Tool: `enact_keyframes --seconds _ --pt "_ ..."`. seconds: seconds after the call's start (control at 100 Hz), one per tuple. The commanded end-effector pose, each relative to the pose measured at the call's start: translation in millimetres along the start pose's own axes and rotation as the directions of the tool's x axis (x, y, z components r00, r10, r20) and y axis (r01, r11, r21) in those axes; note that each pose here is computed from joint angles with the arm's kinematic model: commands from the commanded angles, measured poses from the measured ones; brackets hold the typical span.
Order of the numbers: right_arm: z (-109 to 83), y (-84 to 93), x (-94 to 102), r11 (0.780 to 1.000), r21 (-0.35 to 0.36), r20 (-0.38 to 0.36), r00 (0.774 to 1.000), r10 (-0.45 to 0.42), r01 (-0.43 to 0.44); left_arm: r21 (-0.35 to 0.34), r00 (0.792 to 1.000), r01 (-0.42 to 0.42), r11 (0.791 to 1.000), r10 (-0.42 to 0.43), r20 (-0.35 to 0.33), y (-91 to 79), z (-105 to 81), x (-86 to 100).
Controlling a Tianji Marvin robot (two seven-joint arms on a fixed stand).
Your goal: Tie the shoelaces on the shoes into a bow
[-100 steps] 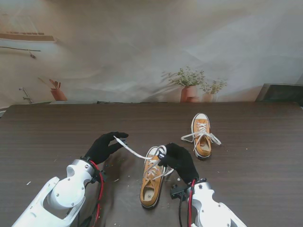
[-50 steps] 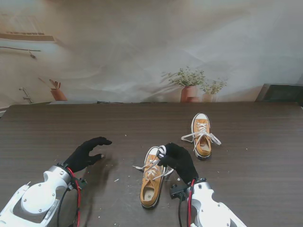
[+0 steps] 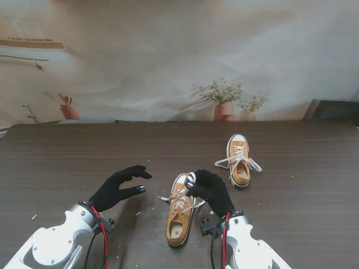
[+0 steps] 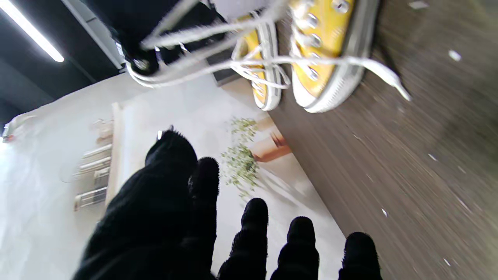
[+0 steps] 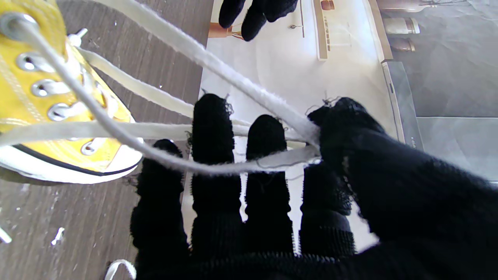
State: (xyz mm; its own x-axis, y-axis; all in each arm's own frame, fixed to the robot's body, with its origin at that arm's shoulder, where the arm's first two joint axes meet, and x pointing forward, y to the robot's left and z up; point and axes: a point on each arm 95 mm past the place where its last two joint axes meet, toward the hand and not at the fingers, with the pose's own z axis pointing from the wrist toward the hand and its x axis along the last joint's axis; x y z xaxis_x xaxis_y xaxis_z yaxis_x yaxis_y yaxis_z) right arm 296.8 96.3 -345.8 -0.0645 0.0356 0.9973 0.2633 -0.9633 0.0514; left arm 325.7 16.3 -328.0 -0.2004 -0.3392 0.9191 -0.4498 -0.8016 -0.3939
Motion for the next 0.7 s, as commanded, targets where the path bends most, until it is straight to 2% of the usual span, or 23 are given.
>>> enact_keyframes --seconds 0.0,0.14,0.25,0.47,0.69 --pt "-0.9 -3.4 1.2 1.0 0.019 -0.009 1.0 -0.004 0.004 -0.025 0.999 0.021 0.999 -0.021 -0.035 16.6 2.6 12.0" --pt "-1.3 -5.1 1.2 0.999 0.029 -0.02 1.0 -0.019 0.019 -0.056 0.997 0.03 0.998 -0.034 -0.075 35.1 6.6 22.3" --pt "-1.8 -6.2 1.2 0.999 0.035 -0.024 0.999 -0.022 0.023 -0.077 0.994 -0.026 0.997 0.017 -0.112 46.8 12.2 26.4" --pt "-3.2 -9.1 2.7 0.998 0.051 -0.041 0.999 -0.034 0.036 -0.033 0.991 -0.033 0.999 0.028 -0.134 65.7 24.2 34.7" --pt "-3.8 -10.8 2.7 0.997 0.063 -0.05 0.998 -0.039 0.042 0.044 0.99 -0.036 0.998 0.041 -0.133 73.0 33.1 37.0"
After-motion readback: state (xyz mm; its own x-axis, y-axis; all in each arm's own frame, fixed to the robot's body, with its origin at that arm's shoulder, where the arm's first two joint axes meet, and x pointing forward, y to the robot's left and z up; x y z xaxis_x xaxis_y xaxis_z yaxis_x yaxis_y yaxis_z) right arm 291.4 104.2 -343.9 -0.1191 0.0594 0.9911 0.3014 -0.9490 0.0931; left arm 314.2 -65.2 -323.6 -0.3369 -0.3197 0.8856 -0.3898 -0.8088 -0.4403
